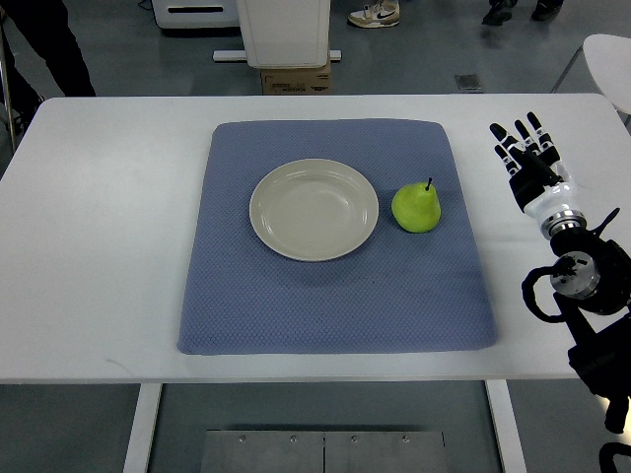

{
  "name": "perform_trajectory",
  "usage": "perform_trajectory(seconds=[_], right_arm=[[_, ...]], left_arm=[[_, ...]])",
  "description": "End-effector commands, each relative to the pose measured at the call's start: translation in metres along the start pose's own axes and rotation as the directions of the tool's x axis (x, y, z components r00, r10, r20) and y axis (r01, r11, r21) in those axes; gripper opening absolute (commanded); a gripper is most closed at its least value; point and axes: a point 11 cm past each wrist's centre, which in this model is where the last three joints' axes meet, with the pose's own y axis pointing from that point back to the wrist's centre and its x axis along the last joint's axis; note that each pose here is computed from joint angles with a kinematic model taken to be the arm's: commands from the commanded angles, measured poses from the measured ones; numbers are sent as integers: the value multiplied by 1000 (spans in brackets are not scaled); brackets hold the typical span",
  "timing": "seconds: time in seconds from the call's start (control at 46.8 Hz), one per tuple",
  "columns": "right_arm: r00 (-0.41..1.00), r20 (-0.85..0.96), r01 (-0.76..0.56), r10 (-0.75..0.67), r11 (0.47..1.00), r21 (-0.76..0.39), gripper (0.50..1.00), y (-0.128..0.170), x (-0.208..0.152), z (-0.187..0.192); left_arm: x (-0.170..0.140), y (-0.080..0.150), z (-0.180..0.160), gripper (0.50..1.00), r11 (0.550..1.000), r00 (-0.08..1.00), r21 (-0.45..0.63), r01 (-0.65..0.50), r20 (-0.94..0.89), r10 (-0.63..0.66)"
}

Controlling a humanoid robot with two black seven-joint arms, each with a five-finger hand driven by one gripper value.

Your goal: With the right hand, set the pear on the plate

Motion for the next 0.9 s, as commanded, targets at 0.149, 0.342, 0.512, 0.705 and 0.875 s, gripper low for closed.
perform_trajectory(seconds=[0.149,0.342,0.512,0.705,0.875], right_arm=[[1000,0,-1,1,1000,0,1000,0,1,0],[1000,-1,-5,5,1000,0,1000,1,4,0],[1000,0,-13,13,1000,-10,1000,4,7,5],[1000,-2,-7,7,1000,-9,1000,5,8,4],[1000,-15,0,0,1000,-7,1000,5,9,1]], left_arm=[[0,0,2,1000,1000,1000,-5,0,0,0],[0,0,2,1000,1000,1000,-4,-3,-1,3],[2,1,-8,1000,1000,1000,13,-6,0,6],[2,1,-7,1000,1000,1000,12,-6,0,6],[2,1,-7,1000,1000,1000,12,-6,0,6]])
